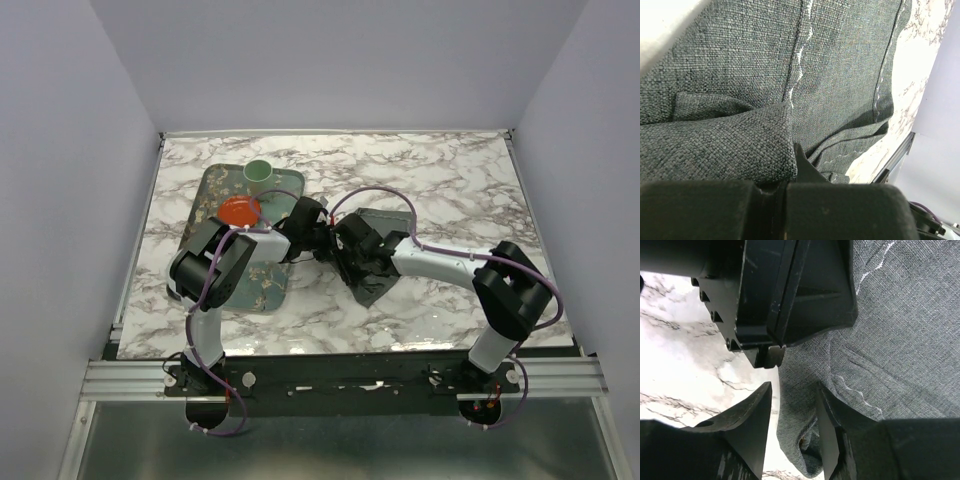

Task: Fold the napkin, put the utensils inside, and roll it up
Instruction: Roll the napkin with the utensil

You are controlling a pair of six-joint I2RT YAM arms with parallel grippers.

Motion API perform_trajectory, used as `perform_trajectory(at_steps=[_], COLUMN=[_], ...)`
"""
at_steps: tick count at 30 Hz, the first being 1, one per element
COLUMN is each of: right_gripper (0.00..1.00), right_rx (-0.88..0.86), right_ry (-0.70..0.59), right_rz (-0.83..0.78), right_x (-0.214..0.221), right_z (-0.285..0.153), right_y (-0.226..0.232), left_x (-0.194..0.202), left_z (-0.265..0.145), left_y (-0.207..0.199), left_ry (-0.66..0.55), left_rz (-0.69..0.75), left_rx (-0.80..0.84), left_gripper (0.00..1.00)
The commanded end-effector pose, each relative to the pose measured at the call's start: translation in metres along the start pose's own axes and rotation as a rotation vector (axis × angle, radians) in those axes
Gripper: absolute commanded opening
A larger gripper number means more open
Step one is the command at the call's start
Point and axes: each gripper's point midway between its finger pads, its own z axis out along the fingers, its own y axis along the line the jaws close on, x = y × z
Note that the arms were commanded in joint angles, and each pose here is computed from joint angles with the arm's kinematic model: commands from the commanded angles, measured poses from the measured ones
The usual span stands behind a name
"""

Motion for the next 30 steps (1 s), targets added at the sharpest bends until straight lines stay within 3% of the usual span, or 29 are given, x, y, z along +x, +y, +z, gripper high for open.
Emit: perform_trajectory(at_steps=[1, 16, 20, 24, 30], right_gripper=[0.5, 0.65, 0.6, 0.46, 0.53], right_rx=[0.056, 0.141, 0.174, 0.232, 0.32], right_ry=[0.016, 0.115, 0.151, 0.18, 0.215], right_rz=[-0.037, -0.03, 0.022, 0.068, 0.059], right_x=[0.009, 0.052, 0.067, 0.08, 0.09], right_z=[0.009, 0.036, 0.041, 0.045, 0.047], right_y=[-0.01, -0.027, -0.031, -0.038, -0.043], left_x=[0.045, 0.046, 0.044, 0.044, 0.045], left_z=[0.001, 0.001, 0.0, 0.0, -0.001], left_y=[0.123, 0.123, 0.123, 0.121, 0.121], left_ry=[0.097, 0.105, 0.106, 0.111, 0.124], left_rz=[-0.063, -0.064, -0.062, -0.06, -0.068], left_rx=[-0.394, -0.387, -0.385, -0.384, -0.376], left_gripper=[0.0, 0.0, 0.0, 0.0, 0.0])
